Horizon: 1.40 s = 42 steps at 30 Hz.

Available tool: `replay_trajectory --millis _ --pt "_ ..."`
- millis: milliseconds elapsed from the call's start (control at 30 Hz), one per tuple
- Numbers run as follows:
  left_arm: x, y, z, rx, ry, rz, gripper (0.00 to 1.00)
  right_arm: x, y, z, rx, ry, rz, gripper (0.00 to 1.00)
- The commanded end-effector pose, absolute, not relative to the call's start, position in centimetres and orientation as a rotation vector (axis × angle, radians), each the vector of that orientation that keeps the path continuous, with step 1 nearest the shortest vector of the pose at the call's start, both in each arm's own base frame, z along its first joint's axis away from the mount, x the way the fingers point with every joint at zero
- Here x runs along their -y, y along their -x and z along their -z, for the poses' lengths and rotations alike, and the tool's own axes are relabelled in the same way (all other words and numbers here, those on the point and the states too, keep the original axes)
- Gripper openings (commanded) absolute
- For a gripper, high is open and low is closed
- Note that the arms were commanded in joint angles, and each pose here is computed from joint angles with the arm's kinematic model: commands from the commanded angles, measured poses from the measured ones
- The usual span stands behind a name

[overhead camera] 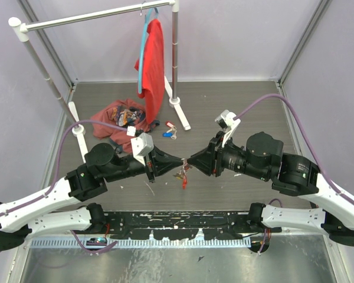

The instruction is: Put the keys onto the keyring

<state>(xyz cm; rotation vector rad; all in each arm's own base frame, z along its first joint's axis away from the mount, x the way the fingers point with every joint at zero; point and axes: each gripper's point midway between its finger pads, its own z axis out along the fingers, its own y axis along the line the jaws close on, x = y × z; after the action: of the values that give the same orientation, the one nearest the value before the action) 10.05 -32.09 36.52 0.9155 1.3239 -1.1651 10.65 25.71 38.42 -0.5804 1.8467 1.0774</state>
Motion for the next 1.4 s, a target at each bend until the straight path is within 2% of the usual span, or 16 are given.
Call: replay_trajectory --millis 0,433,1367 --pt "31.8 -9.8 -38.2 -1.263 -0.895 1.178 0.0 -25.9 -11.0 -40.1 -1.799 0.538 -1.104 0.26" --pt "31.7 -9.7 -38.3 -1.259 -0.899 1.177 0.0 -26.0 -11.2 -39.9 -1.803 0.531 -1.094 0.01" --pt "31.7 -9.9 -38.6 -1.253 -0.897 1.165 0.0 -25.2 -11.3 -37.8 -1.895 0.497 -1.047 0.01"
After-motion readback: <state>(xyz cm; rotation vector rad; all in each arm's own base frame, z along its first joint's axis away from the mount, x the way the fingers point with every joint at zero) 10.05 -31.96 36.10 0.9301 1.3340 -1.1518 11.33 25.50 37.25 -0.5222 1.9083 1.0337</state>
